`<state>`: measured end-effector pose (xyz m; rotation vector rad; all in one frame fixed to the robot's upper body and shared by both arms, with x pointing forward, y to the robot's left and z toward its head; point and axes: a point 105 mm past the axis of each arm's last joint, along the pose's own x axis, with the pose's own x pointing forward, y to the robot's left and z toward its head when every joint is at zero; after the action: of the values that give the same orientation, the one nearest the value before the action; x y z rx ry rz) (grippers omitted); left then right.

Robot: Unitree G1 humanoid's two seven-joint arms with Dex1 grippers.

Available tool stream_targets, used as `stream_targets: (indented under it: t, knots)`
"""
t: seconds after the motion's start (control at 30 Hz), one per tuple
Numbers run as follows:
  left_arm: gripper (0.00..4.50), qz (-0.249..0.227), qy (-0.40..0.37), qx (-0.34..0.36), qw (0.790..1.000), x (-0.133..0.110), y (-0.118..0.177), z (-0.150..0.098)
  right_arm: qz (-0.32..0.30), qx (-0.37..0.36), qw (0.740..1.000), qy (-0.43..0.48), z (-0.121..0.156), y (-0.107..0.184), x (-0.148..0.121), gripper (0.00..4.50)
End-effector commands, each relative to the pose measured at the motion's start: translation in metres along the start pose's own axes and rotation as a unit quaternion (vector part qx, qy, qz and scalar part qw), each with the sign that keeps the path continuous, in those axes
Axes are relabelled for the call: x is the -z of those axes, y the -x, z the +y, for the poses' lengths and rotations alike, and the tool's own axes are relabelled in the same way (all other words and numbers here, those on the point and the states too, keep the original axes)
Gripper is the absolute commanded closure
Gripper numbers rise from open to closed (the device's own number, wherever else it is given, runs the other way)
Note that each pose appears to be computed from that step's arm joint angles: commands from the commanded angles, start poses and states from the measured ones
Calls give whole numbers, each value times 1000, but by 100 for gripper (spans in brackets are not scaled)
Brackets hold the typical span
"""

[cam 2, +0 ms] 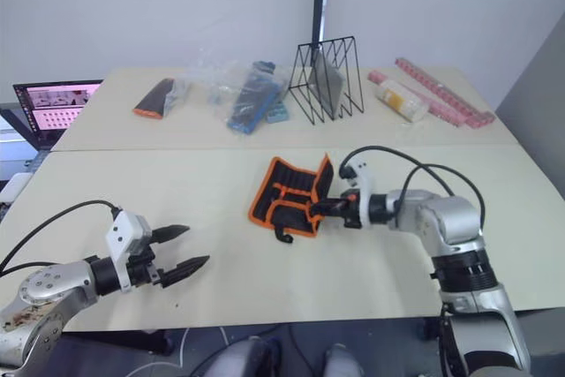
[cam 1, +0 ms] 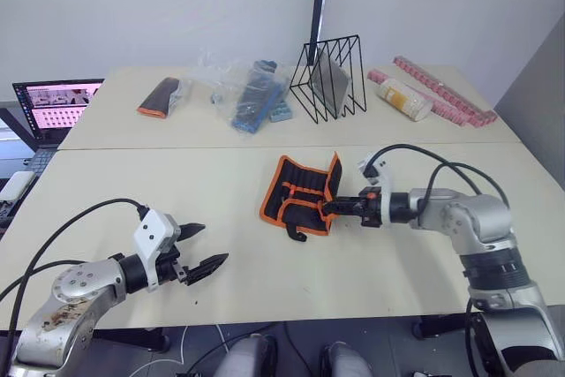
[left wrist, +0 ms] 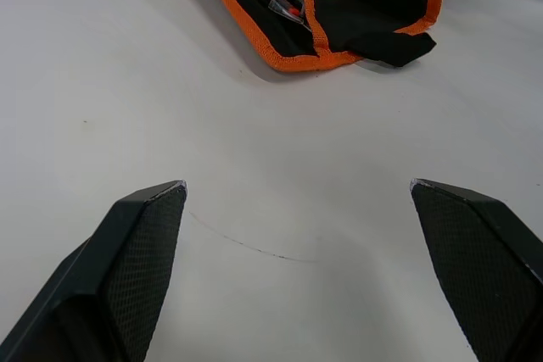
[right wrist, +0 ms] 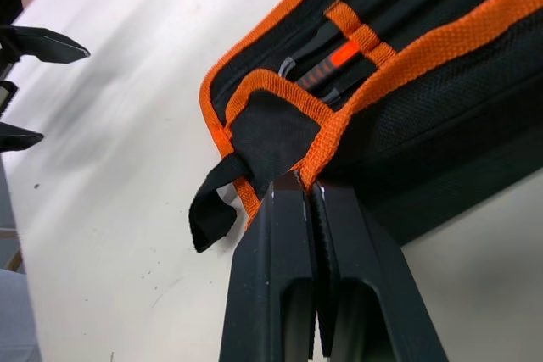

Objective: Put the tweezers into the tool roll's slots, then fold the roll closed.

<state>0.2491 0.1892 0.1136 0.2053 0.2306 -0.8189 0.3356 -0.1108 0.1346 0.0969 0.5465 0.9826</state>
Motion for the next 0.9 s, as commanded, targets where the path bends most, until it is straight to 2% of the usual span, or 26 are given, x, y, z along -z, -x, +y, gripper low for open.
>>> stream_targets:
  t: [0.03, 0.17, 0.23, 0.27, 0.5, 0.63, 0.67, 0.77, 0.87, 0.9]
  knots:
    - [0, -11, -24, -3, 1000, -10, 1, -3, 4, 6, 1000, 26, 5, -6, -7, 448]
    - [0, -10, -26, -11, 1000, -10, 2, 1, 24, 27, 999, 8, 0, -15, 3, 448]
    - [0, -10, -28, -16, 999, -10, 4, 4, 23, 11, 1000, -3, 5, -19, 4, 448]
    - [0, -10, -29, -17, 999, -10, 5, 5, 20, 2, 1000, -7, 7, -19, 4, 389]
    - [0, -7, -33, -19, 999, -11, 7, 9, -15, -26, 998, -59, 7, -14, -2, 154]
    - [0, -8, -33, -19, 999, -12, 7, 10, -74, -72, 992, -68, 14, 0, -18, 18]
    - [0, -8, -33, -18, 999, -12, 7, 10, -98, -92, 989, -61, 20, 5, -24, 4]
    - [0, -7, -35, -18, 999, -12, 6, 13, -163, -123, 978, -35, 27, 19, -41, 4]
    - [0, -14, -35, -18, 999, -17, 3, 18, -146, -92, 984, 35, 21, 18, -29, 4]
    - [0, -18, -33, -16, 999, -19, 2, 19, -136, -85, 985, 61, 20, 16, -23, 28]
